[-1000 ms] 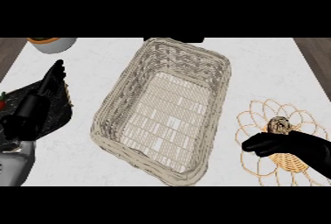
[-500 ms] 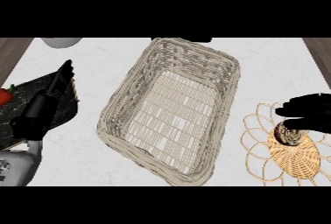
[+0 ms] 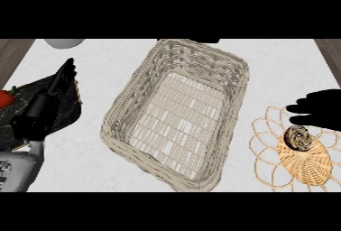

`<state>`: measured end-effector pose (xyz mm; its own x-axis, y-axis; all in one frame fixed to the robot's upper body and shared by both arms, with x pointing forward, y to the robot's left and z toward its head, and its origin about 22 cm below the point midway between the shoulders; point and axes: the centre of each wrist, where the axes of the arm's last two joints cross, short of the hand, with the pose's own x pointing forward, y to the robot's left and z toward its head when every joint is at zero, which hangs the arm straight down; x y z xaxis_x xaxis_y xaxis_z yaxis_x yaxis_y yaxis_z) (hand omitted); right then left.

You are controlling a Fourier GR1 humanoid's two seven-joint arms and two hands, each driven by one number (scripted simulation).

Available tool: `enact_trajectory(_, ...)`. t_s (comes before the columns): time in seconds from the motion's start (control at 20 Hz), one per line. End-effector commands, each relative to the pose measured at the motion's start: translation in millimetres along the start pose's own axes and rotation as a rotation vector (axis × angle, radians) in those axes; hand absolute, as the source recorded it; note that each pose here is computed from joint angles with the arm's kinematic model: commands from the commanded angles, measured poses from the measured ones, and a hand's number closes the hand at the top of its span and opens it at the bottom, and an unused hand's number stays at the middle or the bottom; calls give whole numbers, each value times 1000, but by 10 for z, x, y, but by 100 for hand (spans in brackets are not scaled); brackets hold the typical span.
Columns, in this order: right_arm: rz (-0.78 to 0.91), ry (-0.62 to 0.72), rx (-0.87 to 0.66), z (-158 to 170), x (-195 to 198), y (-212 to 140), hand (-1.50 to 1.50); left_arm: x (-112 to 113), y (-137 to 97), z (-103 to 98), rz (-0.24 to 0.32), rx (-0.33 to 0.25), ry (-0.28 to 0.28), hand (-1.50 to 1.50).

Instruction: Pick the cupcake from the placemat and place it in the basket

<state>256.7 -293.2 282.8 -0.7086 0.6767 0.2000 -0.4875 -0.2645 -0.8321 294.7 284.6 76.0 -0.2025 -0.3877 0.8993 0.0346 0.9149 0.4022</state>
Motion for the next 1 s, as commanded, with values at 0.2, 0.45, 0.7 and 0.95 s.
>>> enact_trajectory(0.2, 31, -31, 159, -328, -341, 264, -150, -13, -86, -115, -14, 1, -1, 0)
enact_trajectory(0.45, 56, -37, 177, -448, -548, 395, -150, -15, -23, -6, 3, 1, 11, 0)
enact_trajectory(0.7, 104, 22, 269, -627, -732, 723, -150, -48, -18, 191, -16, -7, -3, 0)
enact_trajectory(0.95, 161, 16, 297, -737, -875, 1050, -150, -78, 38, 126, -4, 25, 19, 0)
